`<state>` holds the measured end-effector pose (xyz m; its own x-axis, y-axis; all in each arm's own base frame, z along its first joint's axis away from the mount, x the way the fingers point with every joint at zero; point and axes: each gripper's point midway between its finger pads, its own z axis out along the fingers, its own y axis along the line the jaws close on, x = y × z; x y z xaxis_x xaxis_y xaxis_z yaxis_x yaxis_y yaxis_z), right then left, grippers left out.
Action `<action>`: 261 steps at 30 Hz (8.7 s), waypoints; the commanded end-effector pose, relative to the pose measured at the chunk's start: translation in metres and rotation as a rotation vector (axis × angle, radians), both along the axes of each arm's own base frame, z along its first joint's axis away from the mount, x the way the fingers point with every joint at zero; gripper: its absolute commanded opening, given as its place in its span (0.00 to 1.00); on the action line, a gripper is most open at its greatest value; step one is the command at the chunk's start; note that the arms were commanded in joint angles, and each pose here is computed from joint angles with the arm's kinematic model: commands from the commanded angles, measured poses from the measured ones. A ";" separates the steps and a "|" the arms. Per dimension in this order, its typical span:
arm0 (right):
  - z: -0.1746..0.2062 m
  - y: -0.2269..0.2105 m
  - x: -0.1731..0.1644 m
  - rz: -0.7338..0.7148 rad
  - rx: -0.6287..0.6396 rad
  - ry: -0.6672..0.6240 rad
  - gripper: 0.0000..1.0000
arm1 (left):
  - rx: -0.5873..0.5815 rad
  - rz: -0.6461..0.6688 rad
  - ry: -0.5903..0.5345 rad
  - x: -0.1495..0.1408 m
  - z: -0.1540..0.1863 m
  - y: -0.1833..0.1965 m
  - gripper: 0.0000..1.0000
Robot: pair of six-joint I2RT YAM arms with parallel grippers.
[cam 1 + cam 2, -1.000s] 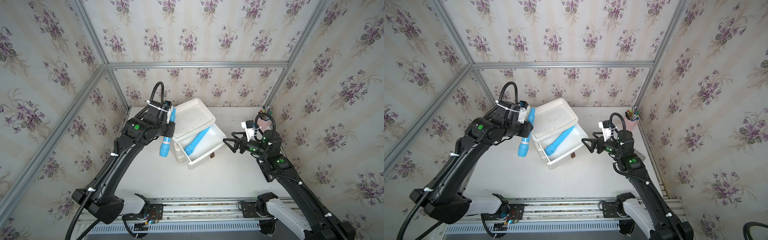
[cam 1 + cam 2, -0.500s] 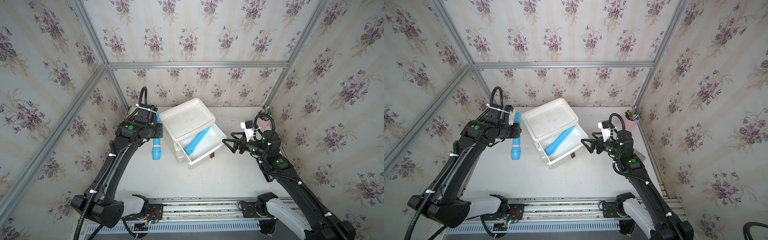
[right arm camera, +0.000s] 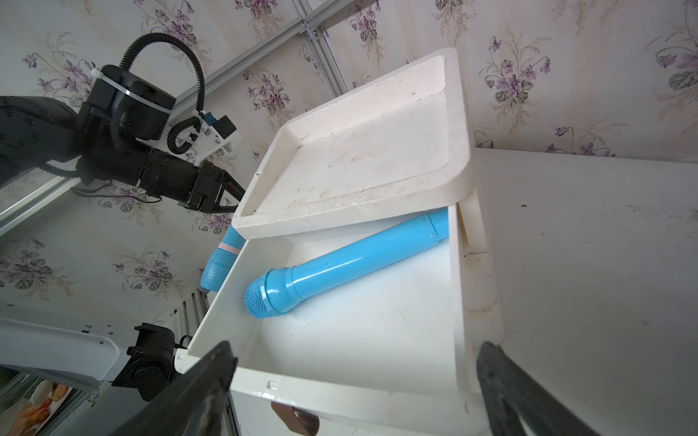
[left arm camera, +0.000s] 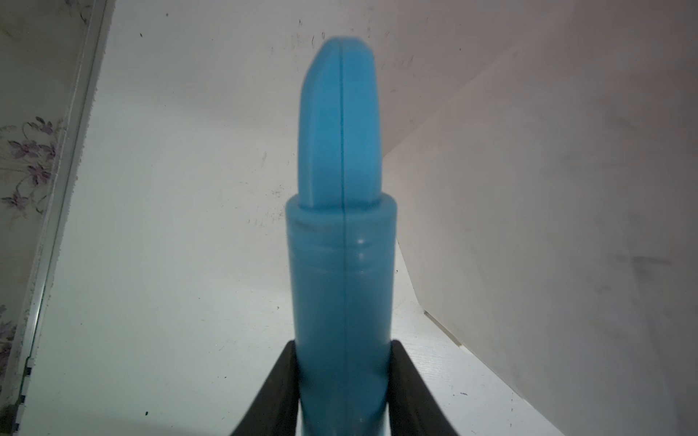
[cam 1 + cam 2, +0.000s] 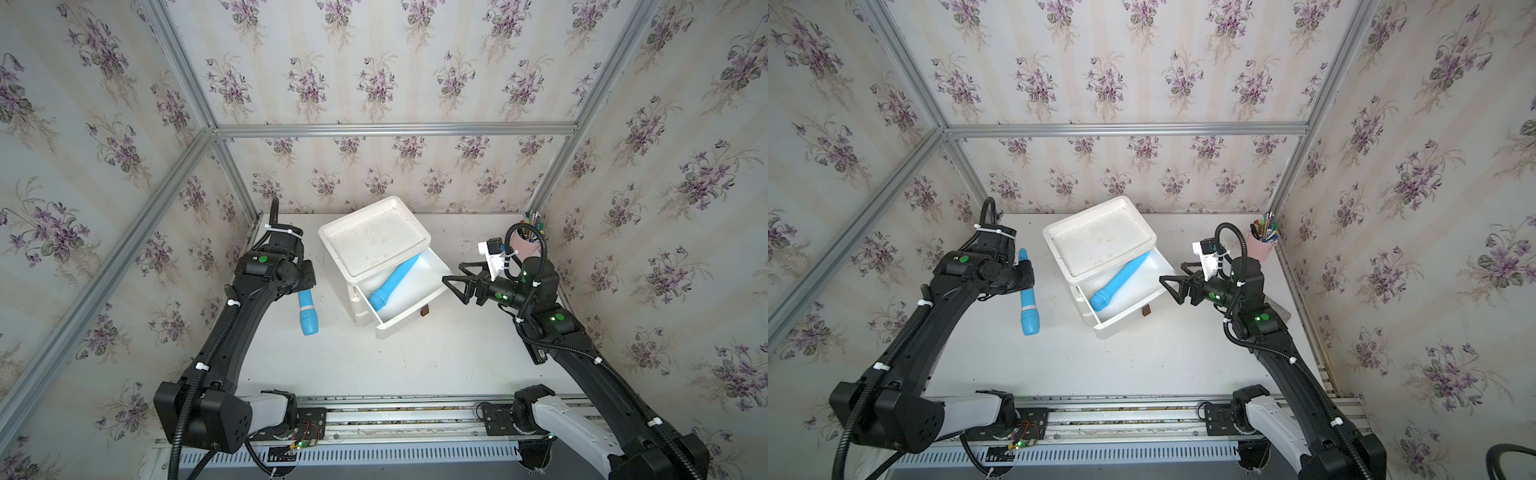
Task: Take the microphone out of the drawer
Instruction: Place the microphone at the center of the board, then adjust the microphone at the center of the board.
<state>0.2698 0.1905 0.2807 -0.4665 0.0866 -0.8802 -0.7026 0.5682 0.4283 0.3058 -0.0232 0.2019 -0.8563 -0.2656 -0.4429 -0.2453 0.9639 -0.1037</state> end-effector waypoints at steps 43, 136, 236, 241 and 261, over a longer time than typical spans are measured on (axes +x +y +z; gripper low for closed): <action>-0.003 -0.001 -0.004 0.003 -0.007 -0.020 0.98 | -0.050 0.148 0.201 0.006 -0.134 0.007 0.00; -0.012 0.015 -0.009 0.034 -0.075 -0.005 0.98 | -0.172 0.156 0.148 0.023 -0.118 -0.002 0.99; -0.025 0.029 -0.003 0.013 -0.189 0.006 1.00 | -0.379 0.468 0.303 -0.018 -0.164 0.082 0.91; -0.024 0.027 -0.006 0.009 -0.187 0.005 1.00 | -0.388 0.403 0.348 -0.018 -0.171 0.070 0.84; -0.023 0.022 -0.009 -0.007 -0.191 -0.004 1.00 | -0.295 0.306 0.411 -0.021 -0.177 0.053 0.38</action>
<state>0.2605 0.2132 0.2547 -0.4758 -0.0811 -0.8758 -0.6963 0.6431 0.3188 0.2889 0.0280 0.0256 -0.8059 -0.5912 0.0306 -0.5827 0.7831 -0.2171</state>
